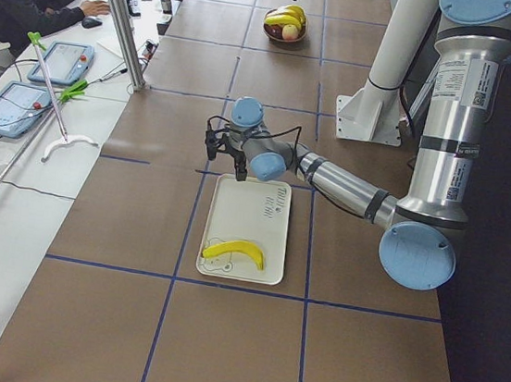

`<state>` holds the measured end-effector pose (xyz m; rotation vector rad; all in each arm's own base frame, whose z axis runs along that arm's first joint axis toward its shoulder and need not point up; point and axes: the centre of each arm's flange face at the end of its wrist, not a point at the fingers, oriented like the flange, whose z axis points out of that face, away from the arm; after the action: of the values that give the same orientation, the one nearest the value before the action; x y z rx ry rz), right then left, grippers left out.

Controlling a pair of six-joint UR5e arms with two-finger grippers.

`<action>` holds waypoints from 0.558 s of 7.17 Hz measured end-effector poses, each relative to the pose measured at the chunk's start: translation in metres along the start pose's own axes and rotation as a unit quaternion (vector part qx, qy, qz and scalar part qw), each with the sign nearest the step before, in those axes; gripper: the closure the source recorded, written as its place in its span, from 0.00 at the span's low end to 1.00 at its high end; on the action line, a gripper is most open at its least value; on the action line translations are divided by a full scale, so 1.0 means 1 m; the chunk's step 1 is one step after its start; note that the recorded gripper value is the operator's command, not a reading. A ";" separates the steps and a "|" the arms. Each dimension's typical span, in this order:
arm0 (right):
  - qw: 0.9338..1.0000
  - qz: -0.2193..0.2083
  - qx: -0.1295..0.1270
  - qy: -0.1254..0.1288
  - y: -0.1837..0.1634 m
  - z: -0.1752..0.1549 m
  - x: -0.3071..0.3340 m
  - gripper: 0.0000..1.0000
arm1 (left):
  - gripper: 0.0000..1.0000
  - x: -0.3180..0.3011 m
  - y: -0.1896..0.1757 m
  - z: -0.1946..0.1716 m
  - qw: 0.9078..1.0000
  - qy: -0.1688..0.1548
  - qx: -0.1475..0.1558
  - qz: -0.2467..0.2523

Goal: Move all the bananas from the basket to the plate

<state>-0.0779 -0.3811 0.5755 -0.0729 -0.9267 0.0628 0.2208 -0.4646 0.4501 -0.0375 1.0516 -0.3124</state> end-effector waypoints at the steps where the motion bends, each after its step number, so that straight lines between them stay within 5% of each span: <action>1: 1.000 0.001 -0.005 0.002 -0.003 0.006 0.001 0.03 | 0.01 0.000 0.001 0.002 1.000 -0.001 -0.002 0.001; 4: 0.999 -0.010 -0.030 0.008 -0.001 0.029 -0.005 0.13 | 0.01 0.001 0.002 0.004 1.000 -0.002 -0.003 0.002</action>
<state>-0.1041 -0.3818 0.5888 -0.1202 -0.9142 0.0160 0.2250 -0.4637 0.4514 -0.0413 1.0496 -0.3054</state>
